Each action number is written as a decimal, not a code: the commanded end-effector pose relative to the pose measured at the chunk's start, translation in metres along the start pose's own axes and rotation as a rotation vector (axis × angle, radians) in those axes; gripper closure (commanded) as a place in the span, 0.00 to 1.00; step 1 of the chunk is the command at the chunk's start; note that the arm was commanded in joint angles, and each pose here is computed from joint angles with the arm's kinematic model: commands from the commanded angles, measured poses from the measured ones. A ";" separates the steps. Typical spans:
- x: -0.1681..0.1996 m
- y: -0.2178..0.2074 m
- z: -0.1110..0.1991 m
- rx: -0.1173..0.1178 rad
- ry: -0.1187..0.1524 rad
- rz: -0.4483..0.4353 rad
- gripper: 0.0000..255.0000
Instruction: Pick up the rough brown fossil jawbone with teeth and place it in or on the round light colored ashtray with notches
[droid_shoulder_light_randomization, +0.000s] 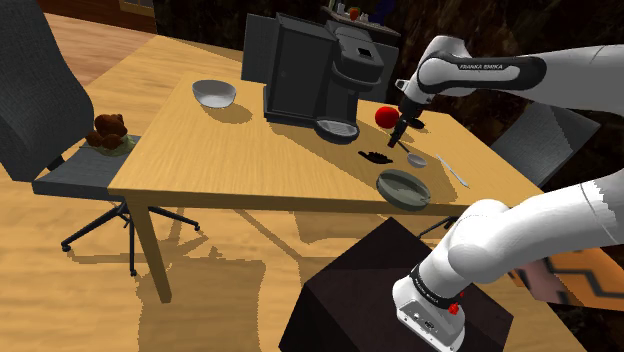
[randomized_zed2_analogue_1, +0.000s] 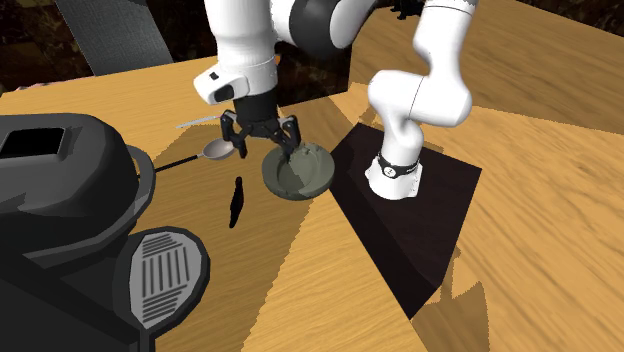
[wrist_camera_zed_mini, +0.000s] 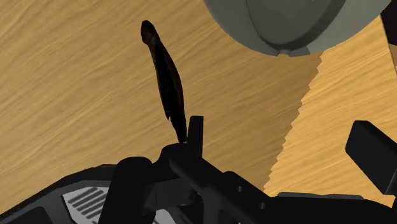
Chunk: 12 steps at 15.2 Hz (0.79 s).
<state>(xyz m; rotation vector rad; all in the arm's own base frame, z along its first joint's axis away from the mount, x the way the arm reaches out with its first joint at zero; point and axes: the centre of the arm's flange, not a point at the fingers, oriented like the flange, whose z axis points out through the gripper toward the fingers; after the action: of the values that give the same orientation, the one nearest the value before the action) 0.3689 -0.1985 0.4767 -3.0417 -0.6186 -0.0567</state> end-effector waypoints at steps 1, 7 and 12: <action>0.003 0.023 0.019 0.010 -0.008 -0.049 0.00; 0.017 0.081 0.077 0.046 -0.030 -0.184 0.00; 0.020 0.094 0.107 0.055 -0.036 -0.217 0.00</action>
<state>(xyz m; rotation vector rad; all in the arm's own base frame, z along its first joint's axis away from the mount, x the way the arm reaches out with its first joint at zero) 0.4267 -0.2718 0.3721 -2.9168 -0.9301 0.0090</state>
